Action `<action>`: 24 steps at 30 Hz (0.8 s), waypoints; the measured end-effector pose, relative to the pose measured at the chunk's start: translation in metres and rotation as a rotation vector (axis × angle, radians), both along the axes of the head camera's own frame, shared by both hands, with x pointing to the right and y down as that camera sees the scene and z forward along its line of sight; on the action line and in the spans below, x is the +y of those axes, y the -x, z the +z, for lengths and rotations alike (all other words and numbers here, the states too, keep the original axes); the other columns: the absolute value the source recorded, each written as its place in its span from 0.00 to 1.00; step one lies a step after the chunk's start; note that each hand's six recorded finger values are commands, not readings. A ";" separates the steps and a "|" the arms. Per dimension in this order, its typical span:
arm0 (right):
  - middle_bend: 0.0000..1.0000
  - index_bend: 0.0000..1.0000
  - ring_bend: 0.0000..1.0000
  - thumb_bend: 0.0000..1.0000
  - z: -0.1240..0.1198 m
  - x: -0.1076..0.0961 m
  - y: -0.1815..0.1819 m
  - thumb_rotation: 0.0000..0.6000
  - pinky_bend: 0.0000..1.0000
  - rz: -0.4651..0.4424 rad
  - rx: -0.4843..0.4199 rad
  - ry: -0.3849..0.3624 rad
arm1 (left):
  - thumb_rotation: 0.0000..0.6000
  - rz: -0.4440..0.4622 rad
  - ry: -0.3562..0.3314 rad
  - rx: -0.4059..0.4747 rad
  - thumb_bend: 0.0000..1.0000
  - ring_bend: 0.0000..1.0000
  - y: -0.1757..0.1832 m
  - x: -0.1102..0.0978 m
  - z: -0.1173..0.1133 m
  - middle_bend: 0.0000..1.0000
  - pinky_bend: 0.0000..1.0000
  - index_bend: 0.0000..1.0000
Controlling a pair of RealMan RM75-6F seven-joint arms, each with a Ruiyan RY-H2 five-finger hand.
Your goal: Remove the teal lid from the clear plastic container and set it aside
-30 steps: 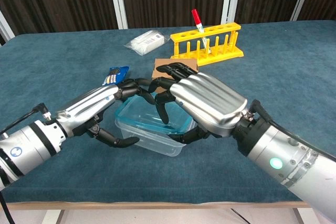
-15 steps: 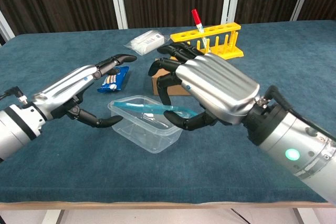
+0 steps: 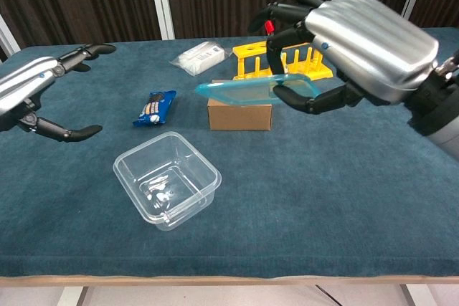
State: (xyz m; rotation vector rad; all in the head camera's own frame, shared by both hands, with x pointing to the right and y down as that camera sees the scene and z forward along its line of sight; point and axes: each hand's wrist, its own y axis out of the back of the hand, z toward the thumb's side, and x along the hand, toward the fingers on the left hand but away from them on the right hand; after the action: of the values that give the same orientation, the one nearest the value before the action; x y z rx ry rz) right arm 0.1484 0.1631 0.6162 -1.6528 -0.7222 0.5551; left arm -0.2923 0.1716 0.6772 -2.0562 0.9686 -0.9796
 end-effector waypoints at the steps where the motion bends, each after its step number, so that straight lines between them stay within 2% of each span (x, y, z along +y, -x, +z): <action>1: 0.23 0.80 0.04 0.48 -0.002 -0.003 -0.006 1.00 0.00 0.002 0.014 -0.015 | 1.00 -0.007 -0.002 -0.010 0.27 0.00 0.006 -0.001 -0.002 0.00 0.11 0.02; 6: 0.23 0.80 0.04 0.48 -0.002 -0.016 -0.046 1.00 0.00 0.029 0.113 -0.077 | 1.00 -0.050 -0.001 -0.056 0.27 0.00 0.041 -0.004 -0.012 0.00 0.11 0.02; 10: 0.23 0.78 0.04 0.48 0.011 -0.020 -0.074 1.00 0.00 0.054 0.191 -0.073 | 1.00 -0.073 0.012 -0.070 0.27 0.00 0.058 0.004 -0.016 0.00 0.11 0.02; 13: 0.23 0.72 0.04 0.48 0.027 -0.019 -0.092 1.00 0.00 0.067 0.249 -0.053 | 1.00 -0.080 0.024 -0.069 0.27 0.00 0.065 0.011 -0.017 0.00 0.11 0.02; 16: 0.22 0.54 0.04 0.48 0.046 -0.014 -0.105 1.00 0.00 0.077 0.296 -0.019 | 1.00 -0.080 0.029 -0.072 0.27 0.00 0.068 0.016 -0.015 0.00 0.11 0.02; 18: 0.19 0.39 0.04 0.42 0.060 -0.007 -0.107 1.00 0.00 0.082 0.307 0.014 | 1.00 -0.082 0.032 -0.075 0.27 0.00 0.069 0.018 -0.014 0.00 0.11 0.02; 21: 0.10 0.13 0.01 0.20 0.075 0.005 -0.103 1.00 0.00 0.090 0.279 0.078 | 1.00 -0.084 0.035 -0.080 0.27 0.00 0.071 0.020 -0.014 0.00 0.11 0.02; 24: 0.04 0.01 0.00 0.12 0.083 0.016 -0.096 1.00 0.00 0.093 0.242 0.142 | 1.00 -0.087 0.034 -0.083 0.27 0.00 0.074 0.021 -0.015 0.00 0.11 0.02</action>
State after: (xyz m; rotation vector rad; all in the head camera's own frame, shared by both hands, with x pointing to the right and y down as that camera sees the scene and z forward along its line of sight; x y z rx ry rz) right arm 0.2444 0.1789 0.6987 -1.6512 -0.5942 0.8740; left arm -0.3663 0.1930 0.6621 -1.9987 1.0113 -1.1257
